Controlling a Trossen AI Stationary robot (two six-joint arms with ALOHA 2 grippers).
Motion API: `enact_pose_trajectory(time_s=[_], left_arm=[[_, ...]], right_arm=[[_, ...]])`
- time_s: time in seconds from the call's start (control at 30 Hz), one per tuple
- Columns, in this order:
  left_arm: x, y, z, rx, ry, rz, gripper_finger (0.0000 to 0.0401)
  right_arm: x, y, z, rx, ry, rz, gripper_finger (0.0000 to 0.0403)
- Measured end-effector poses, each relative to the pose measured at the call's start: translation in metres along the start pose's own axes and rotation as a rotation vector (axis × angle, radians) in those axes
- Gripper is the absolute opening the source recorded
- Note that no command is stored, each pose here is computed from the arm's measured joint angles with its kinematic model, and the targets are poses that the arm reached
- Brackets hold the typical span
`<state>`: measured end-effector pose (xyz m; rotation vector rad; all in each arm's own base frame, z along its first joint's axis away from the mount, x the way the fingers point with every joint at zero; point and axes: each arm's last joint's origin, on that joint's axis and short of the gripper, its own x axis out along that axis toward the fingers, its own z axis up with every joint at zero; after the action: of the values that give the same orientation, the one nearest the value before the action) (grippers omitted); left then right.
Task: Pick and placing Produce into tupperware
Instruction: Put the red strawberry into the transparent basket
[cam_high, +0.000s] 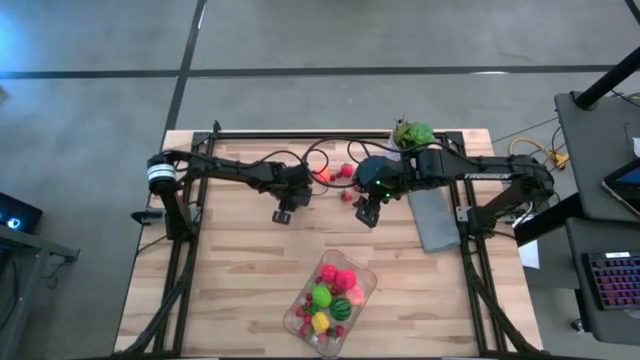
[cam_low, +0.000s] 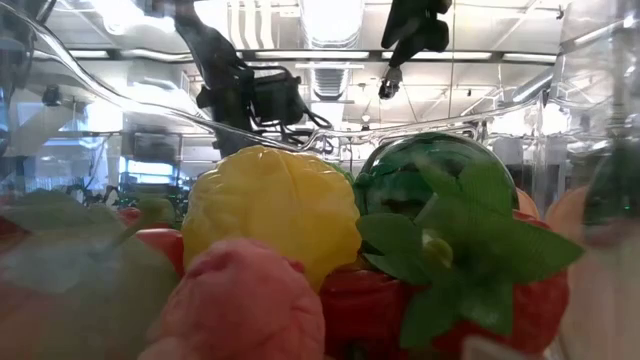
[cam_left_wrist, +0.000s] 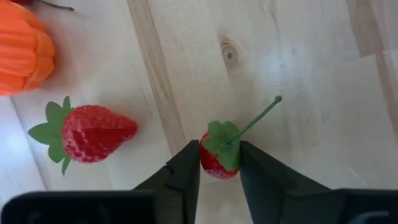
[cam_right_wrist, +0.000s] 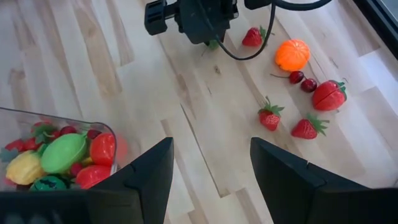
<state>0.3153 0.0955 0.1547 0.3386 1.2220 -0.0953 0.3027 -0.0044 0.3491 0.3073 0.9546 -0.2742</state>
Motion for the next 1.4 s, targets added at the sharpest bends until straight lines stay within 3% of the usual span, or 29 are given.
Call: enact_pose_trajectory(time_s=[0.33,0.5,0.63,0.77,0.93,1.1,1.3,1.4], left_arm=[[-0.002,0.0,0.0,-0.013,0.006,-0.007,0.0069],[-0.022,-0.002,0.005,-0.124,-0.015,-0.004,0.0068],[-0.054,-0.011,0.013,-0.199,-0.142,-0.038,0.0068],[-0.094,-0.024,0.025,-0.32,-0.374,-0.206,0.0074],[-0.132,-0.045,0.039,-0.436,-0.568,-0.352,0.0087],[-0.153,-0.073,0.053,-0.552,-0.653,-0.474,0.0086],[-0.145,-0.131,0.08,-0.67,-0.634,-0.578,0.0075],[-0.134,-0.16,0.09,-0.702,-0.589,-0.601,0.0074]], right_arm=[[0.0,0.0,0.0,-0.001,0.004,-0.001,0.0205],[0.0,-0.004,0.001,0.027,-0.001,-0.014,0.0205],[0.001,-0.005,0.002,0.069,-0.006,-0.025,0.0204],[-0.001,-0.003,0.0,0.143,0.001,-0.016,0.0201],[-0.008,-0.002,-0.005,0.151,0.012,-0.017,0.02],[-0.027,-0.005,-0.013,0.164,0.014,-0.016,0.02],[-0.073,0.001,-0.041,0.182,0.009,0.017,0.0201],[-0.097,0.007,-0.056,0.192,-0.059,0.013,0.0201]])
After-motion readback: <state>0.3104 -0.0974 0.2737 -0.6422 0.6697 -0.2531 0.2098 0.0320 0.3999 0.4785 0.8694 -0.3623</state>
